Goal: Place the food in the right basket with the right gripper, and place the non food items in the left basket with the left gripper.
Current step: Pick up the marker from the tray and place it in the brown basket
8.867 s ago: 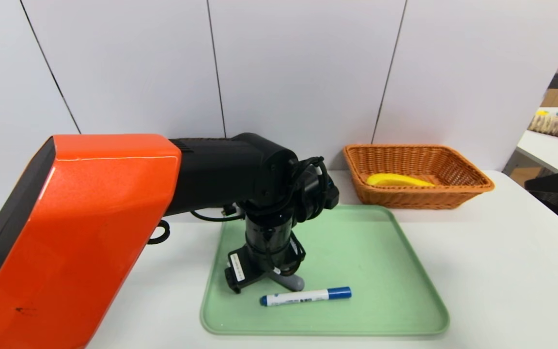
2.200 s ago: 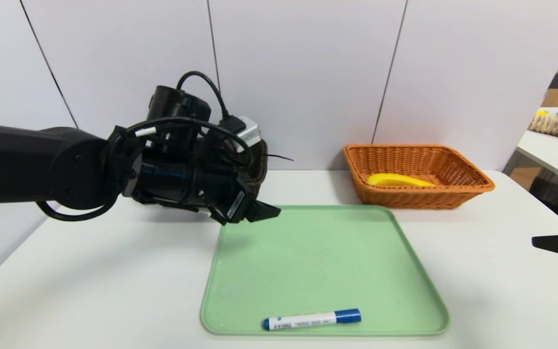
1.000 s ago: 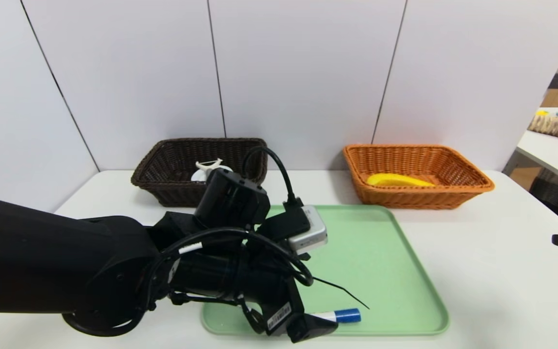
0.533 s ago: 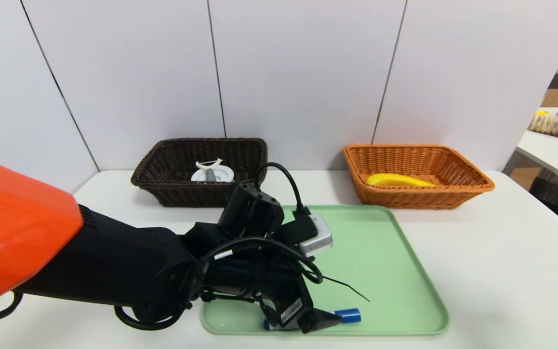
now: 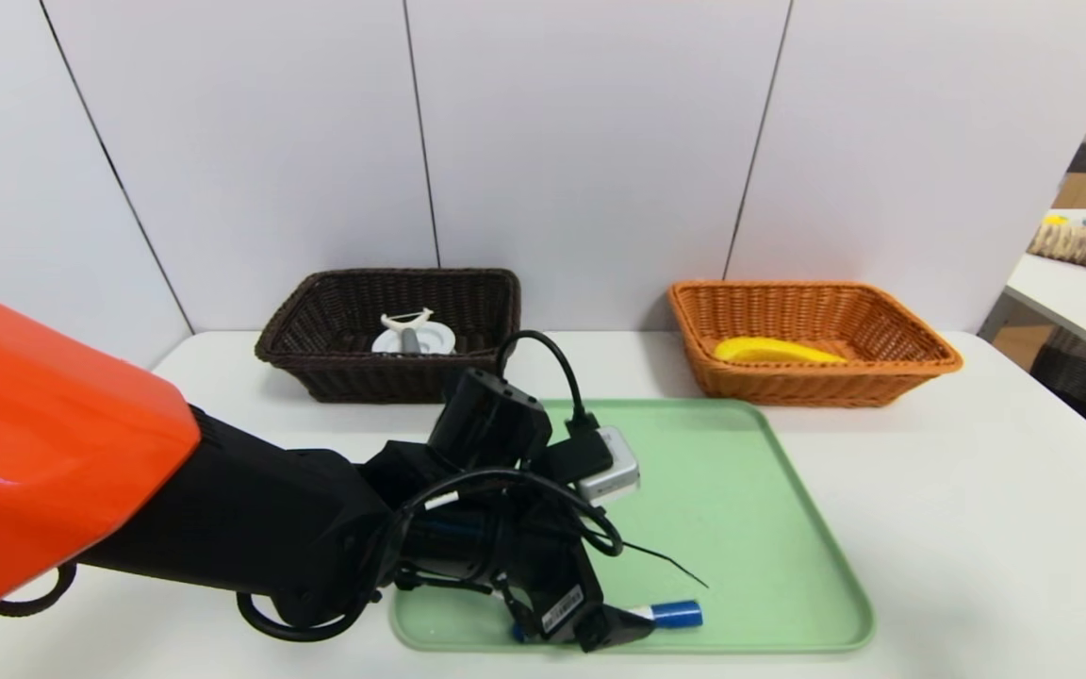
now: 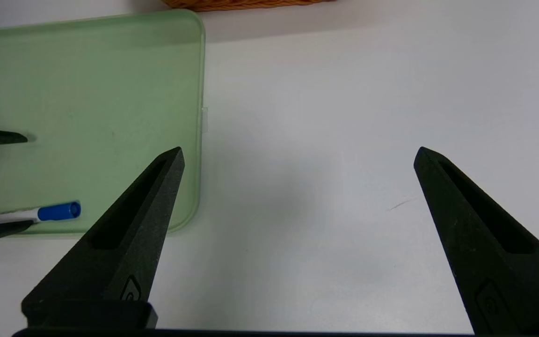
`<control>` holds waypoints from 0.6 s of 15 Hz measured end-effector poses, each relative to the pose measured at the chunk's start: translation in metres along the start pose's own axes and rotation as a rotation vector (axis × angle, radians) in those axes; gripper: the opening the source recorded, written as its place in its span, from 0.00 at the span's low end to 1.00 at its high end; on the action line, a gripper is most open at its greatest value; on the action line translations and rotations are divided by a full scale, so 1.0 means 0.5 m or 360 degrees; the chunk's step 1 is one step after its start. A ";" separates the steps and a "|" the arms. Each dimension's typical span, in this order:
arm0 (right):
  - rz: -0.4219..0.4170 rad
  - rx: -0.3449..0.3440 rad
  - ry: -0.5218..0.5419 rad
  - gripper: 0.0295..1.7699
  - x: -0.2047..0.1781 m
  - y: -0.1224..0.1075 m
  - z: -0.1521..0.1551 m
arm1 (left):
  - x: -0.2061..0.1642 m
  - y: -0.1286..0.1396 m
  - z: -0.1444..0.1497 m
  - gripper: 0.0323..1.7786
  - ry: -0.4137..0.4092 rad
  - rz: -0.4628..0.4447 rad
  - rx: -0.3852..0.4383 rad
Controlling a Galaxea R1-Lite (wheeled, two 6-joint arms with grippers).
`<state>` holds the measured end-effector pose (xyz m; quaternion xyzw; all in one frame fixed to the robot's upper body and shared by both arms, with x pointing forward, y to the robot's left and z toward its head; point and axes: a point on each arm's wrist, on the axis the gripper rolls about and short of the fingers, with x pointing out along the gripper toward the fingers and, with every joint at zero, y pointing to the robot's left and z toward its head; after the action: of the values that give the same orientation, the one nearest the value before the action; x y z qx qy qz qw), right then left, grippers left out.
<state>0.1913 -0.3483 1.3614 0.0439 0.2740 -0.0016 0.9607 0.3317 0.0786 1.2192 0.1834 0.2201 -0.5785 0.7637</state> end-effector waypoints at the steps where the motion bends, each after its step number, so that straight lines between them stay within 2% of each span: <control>1: 0.0001 -0.0001 -0.0009 0.96 -0.002 0.000 0.003 | 0.000 -0.001 -0.003 0.95 0.0007 -0.0001 -0.0003; 9: 0.0026 -0.0005 -0.0016 0.96 -0.003 0.001 0.007 | 0.014 0.002 -0.016 0.95 -0.0044 0.0035 0.0038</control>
<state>0.1922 -0.3479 1.3652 0.0447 0.2687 0.0066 0.9622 0.3331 0.0776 1.2089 0.1870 0.2007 -0.5752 0.7707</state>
